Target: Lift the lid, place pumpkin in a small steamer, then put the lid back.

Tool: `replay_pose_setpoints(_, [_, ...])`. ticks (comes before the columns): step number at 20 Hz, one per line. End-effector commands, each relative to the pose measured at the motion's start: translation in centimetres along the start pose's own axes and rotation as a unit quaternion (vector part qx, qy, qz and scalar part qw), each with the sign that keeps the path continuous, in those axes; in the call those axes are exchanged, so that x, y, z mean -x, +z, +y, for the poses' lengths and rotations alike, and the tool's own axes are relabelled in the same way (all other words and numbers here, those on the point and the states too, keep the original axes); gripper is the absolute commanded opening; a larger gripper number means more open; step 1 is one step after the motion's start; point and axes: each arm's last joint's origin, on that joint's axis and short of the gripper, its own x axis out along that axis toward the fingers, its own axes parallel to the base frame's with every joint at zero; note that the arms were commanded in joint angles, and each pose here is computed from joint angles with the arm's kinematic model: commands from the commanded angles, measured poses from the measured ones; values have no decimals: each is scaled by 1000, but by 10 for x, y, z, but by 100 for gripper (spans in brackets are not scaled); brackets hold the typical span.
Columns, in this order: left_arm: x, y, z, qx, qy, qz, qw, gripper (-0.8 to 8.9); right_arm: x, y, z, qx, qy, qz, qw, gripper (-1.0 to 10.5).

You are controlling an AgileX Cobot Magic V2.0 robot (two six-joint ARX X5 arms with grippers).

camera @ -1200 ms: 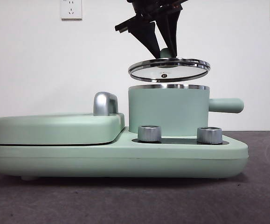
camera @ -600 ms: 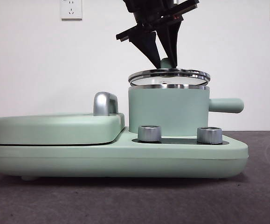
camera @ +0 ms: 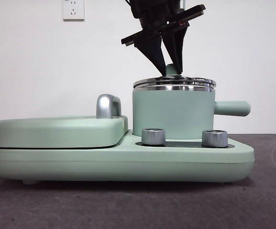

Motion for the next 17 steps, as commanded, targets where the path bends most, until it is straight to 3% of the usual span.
replay_pose_setpoints(1, [-25, 1, -12, -22, 15, 13, 1000, 15, 2, -7, -2, 1, -6, 37, 999, 546])
replay_pose_setpoints(11, [-26, -2, -20, -35, 28, 24, 999, 39, 2, -7, -2, 2, -6, 37, 999, 546])
replay_pose_setpoints(12, [-26, -2, -20, -31, 28, 23, 999, 91, 2, -7, -2, 2, -6, 37, 999, 546])
replay_pose_setpoints(15, [-24, -1, -18, -26, 29, 18, 999, 482, 2, -7, -2, 2, -6, 37, 999, 546])
replay_pose_setpoints(17, [-17, 2, -18, -25, 29, 9, 999, 555, 2, -7, -2, 2, -6, 37, 999, 546])
